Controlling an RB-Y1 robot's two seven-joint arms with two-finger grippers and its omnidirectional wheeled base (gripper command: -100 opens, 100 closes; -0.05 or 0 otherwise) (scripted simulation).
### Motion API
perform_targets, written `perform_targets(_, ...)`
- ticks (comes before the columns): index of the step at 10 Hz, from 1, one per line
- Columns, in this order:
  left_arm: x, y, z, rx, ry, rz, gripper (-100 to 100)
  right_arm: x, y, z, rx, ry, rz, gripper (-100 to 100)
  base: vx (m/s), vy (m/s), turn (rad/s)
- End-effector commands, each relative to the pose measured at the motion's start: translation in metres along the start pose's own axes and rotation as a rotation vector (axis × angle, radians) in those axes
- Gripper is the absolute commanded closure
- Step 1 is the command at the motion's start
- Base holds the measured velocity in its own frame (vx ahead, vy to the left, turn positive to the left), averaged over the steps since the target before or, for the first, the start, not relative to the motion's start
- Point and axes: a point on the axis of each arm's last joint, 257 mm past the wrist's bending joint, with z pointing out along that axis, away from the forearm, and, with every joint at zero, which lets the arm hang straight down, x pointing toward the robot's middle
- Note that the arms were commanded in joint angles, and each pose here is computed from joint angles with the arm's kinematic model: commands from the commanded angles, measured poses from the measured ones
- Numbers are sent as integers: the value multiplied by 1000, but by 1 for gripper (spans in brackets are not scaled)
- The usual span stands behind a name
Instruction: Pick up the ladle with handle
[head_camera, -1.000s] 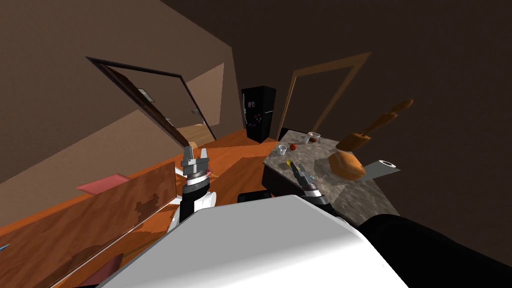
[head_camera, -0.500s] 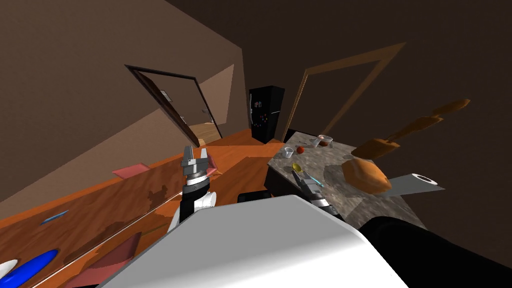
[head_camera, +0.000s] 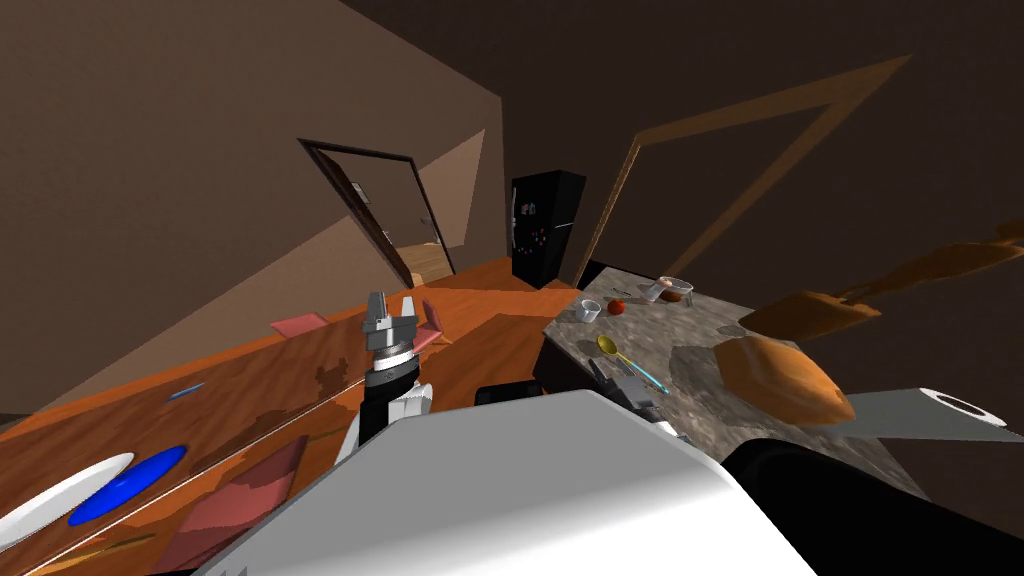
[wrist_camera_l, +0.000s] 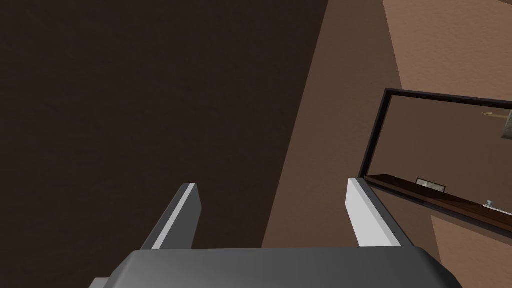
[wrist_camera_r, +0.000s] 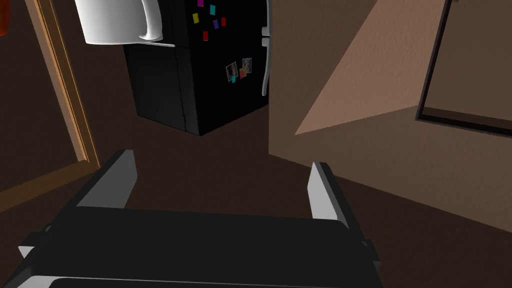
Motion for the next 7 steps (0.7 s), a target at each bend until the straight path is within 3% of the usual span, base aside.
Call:
perform_targets(1, 0, 0, 0, 0, 0, 0, 0, 3, 0, -2, 3, 13, -31, -100, 13, -2, -19)
perform_targets(2, 0, 0, 0, 0, 0, 0, 0, 19, -10, -20, 14, 83, -101, -100, 24, 13, 246)
perform_targets(3, 0, 0, 0, 0, 0, 0, 0, 19, -10, -20, 14, 84, -116, -100, 25, 1, 133)
perform_targets(4, 0, 0, 0, 0, 0, 0, 0, 33, -19, -38, 20, 152, -180, -100, 36, 7, 215)
perform_targets(5, 0, 0, 0, 0, 0, 0, 0, 34, -19, -39, 20, 155, -199, -100, 34, 1, 116)
perform_targets(6, 0, 0, 0, 0, 0, 0, 0, 47, -27, -57, 22, 221, -261, -100, 44, 3, 215)
perform_targets(7, 0, 0, 0, 0, 0, 0, 0, 48, -28, -59, 21, 227, -280, -100, 36, -6, 137)
